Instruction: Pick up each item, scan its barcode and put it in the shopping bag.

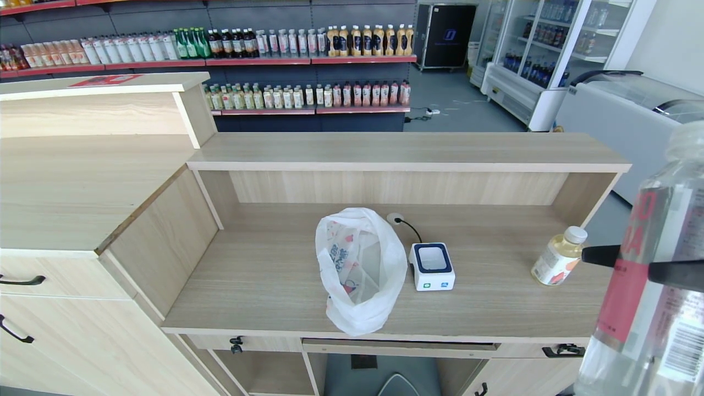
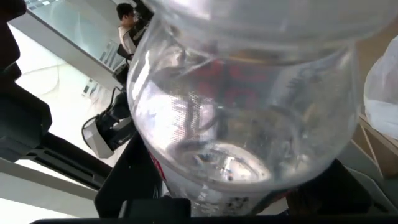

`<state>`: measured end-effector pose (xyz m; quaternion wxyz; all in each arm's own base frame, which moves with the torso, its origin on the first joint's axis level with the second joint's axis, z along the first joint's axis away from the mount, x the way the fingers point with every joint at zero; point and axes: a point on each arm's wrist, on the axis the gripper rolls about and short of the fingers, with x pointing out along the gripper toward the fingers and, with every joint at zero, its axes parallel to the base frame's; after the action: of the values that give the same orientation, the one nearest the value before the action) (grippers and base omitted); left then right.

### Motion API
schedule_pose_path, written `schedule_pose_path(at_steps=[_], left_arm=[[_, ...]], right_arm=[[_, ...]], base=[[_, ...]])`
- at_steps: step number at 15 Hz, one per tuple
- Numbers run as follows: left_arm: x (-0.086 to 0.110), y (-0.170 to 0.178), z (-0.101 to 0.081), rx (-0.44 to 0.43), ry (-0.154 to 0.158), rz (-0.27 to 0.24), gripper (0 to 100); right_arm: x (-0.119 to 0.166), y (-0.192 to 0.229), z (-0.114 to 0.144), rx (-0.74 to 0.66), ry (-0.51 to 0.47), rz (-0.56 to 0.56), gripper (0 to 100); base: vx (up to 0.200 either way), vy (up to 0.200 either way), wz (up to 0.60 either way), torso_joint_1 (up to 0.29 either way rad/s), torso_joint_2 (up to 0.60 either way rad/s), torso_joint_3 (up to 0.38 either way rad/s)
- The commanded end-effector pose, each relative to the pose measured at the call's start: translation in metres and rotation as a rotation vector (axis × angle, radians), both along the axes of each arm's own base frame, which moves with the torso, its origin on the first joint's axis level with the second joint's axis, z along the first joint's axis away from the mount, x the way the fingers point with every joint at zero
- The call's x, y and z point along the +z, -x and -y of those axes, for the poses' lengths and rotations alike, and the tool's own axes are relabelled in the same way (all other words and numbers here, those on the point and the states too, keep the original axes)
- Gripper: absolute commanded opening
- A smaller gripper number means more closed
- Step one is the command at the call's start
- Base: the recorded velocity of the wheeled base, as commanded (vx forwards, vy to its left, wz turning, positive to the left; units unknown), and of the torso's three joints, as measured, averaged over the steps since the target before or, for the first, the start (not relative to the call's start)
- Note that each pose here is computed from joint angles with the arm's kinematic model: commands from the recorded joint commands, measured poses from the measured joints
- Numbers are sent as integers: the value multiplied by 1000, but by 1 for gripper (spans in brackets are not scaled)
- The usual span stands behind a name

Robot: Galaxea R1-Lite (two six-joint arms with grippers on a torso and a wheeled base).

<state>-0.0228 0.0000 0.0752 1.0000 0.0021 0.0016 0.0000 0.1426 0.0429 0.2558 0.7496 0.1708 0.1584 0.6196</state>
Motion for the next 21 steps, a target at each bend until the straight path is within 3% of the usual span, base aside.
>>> schedule_pose_path(at_steps=[1, 19, 21], left_arm=[[0, 0, 0, 0, 0, 0, 100], [0, 0, 0, 0, 0, 0, 100], [0, 0, 0, 0, 0, 0, 100]], right_arm=[[0, 1, 0, 5, 0, 1, 0], [-9, -10, -1, -23, 27, 34, 0], [-16, -26, 0, -124, 75, 97, 0]], base=[[0, 0, 0, 0, 0, 0], [0, 0, 0, 0, 0, 0], [0, 0, 0, 0, 0, 0]])
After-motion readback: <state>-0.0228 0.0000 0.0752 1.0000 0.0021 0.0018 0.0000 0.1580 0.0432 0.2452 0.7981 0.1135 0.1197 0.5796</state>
